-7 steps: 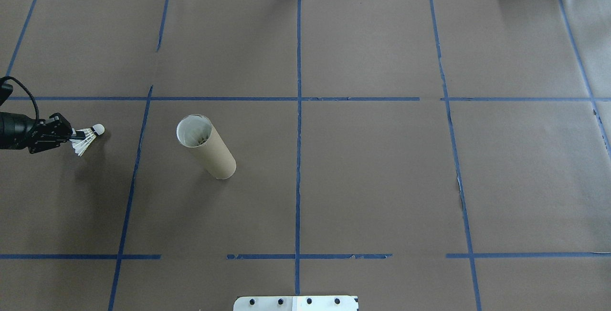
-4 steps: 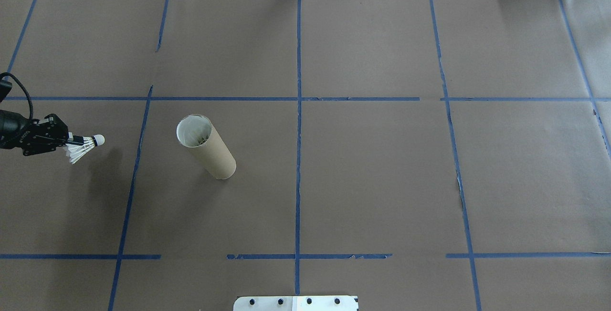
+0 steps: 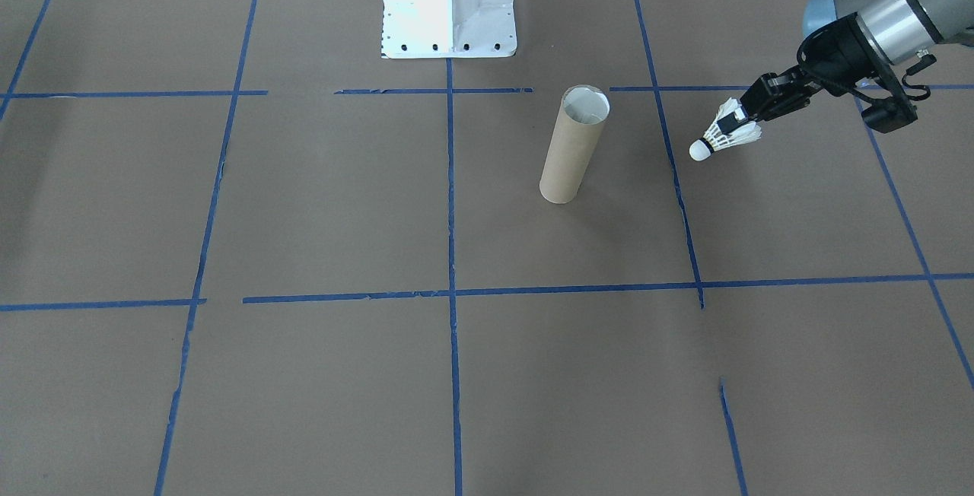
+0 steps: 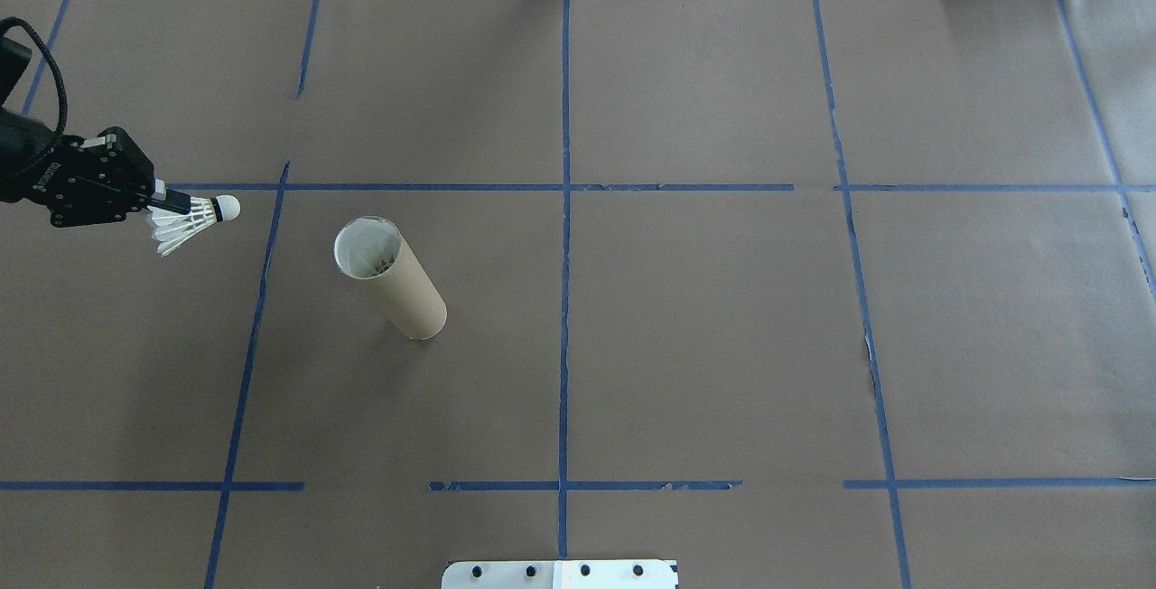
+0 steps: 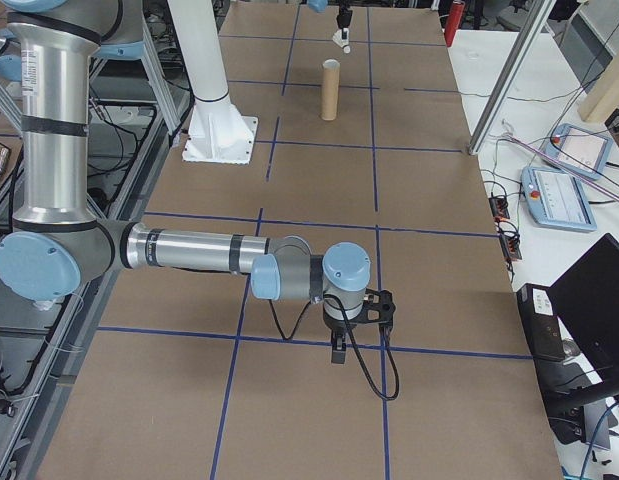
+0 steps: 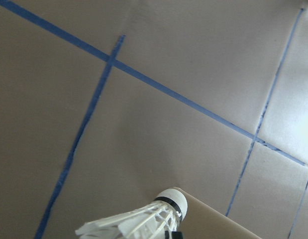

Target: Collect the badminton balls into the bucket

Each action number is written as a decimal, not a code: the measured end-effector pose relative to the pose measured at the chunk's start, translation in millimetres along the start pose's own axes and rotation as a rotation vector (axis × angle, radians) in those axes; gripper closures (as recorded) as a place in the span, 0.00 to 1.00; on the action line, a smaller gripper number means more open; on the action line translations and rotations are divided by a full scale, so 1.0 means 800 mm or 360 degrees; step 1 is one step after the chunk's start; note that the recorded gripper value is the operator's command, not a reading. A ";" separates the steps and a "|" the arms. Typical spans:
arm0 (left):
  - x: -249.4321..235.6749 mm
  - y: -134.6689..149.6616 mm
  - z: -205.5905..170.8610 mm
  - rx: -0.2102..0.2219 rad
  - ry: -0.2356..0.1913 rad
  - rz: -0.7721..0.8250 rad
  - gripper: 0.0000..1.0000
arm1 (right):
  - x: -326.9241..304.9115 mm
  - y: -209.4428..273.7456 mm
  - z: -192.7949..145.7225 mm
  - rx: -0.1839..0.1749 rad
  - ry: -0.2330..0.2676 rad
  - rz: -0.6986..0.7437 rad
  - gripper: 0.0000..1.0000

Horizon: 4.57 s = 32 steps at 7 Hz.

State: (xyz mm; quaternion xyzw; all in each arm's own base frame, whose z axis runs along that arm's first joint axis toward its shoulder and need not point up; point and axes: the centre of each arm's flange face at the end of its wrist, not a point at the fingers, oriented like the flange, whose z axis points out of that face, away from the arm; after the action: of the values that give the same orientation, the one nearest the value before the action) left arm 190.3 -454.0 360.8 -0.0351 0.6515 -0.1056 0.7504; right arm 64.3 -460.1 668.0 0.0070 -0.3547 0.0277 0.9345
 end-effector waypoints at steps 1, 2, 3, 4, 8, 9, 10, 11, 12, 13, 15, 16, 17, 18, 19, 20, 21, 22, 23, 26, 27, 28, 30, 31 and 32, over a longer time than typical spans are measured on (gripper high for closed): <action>0.029 0.008 -0.011 0.0011 -0.0035 0.0132 1.00 | 0.000 0.000 0.000 0.0000 0.0000 0.0000 0.00; 0.059 0.012 -0.027 0.0035 -0.0081 0.0225 1.00 | 0.000 0.000 0.000 0.0000 0.0000 0.0000 0.00; 0.083 0.016 -0.046 0.0066 -0.0114 0.0282 1.00 | 0.000 0.000 0.000 0.0000 0.0000 0.0000 0.00; 0.103 0.026 -0.065 0.0089 -0.0146 0.0316 1.00 | 0.000 0.000 0.000 0.0000 0.0000 0.0000 0.00; 0.203 0.066 -0.089 0.0228 -0.0328 0.0299 1.00 | 0.000 0.000 0.000 0.0000 0.0000 0.0000 0.00; 0.246 0.078 -0.080 0.0254 -0.0423 0.0300 1.00 | 0.000 0.000 0.000 0.0000 0.0000 0.0000 0.00; 0.284 0.092 -0.071 0.0255 -0.0522 0.0327 1.00 | 0.000 0.000 0.000 0.0000 0.0000 0.0000 0.00; 0.312 0.109 -0.055 0.0256 -0.0624 0.0357 1.00 | 0.000 0.000 0.000 0.0000 0.0000 0.0000 0.00; 0.331 0.129 -0.032 0.0256 -0.0736 0.0387 1.00 | 0.000 0.000 0.000 0.0000 0.0000 0.0000 0.00; 0.343 0.148 -0.008 0.0257 -0.0846 0.0421 1.00 | 0.000 0.000 0.000 0.0000 0.0000 0.0000 0.00; 0.359 0.182 0.044 0.0273 -0.1072 0.0514 1.00 | 0.000 0.000 0.000 0.0000 0.0000 0.0000 0.00; 0.370 0.192 0.075 0.0289 -0.1201 0.0562 1.00 | 0.000 0.000 0.000 0.0000 0.0000 0.0000 0.00; 0.376 0.204 0.104 0.0304 -0.1328 0.0619 1.00 | 0.000 0.000 0.000 0.0000 0.0000 0.0000 0.00; 0.379 0.213 0.126 0.0319 -0.1426 0.0676 1.00 | 0.000 0.000 0.000 0.0000 0.0000 0.0000 0.00; 0.379 0.215 0.136 0.0325 -0.1488 0.0741 1.00 | 0.000 0.000 0.000 0.0000 0.0000 0.0000 0.00; 0.379 0.211 0.143 0.0326 -0.1546 0.0834 1.00 | 0.000 0.000 0.000 0.0000 0.0000 0.0000 0.00; 0.378 0.206 0.149 0.0328 -0.1602 0.0907 1.00 | 0.000 0.000 0.000 0.0000 0.0000 0.0000 0.00; 0.377 0.204 0.159 0.0320 -0.1651 0.0971 1.00 | 0.000 0.000 0.000 0.0000 0.0000 0.0000 0.00; 0.375 0.207 0.171 0.0296 -0.1689 0.1031 1.00 | 0.000 0.000 0.000 0.0000 0.0000 0.0000 0.00; 0.370 0.212 0.188 0.0240 -0.1759 0.1143 1.00 | 0.000 0.000 0.000 0.0000 0.0000 0.0001 0.00; 0.369 0.212 0.189 0.0237 -0.1785 0.1175 1.00 | 0.000 0.000 0.000 0.0000 0.0000 0.0001 0.00; 0.368 0.213 0.191 0.0233 -0.1804 0.1204 1.00 | 0.000 0.000 0.000 0.0000 0.0000 0.0000 0.00; 0.366 0.219 0.200 0.0225 -0.1829 0.1243 1.00 | 0.000 0.000 0.000 0.0000 0.0000 0.0000 0.00; 0.365 0.222 0.206 0.0217 -0.1841 0.1257 1.00 | 0.000 0.000 0.000 0.0000 0.0000 0.0000 0.00; 0.363 0.225 0.211 0.0208 -0.1850 0.1266 0.87 | 0.000 0.000 0.000 0.0000 0.0000 0.0000 0.00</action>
State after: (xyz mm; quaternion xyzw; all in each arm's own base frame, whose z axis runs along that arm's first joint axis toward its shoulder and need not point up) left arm 414.5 -352.5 69.8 0.2000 0.1011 0.1734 0.9590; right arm 64.3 -460.0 668.1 0.0070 -0.3547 0.0277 0.9345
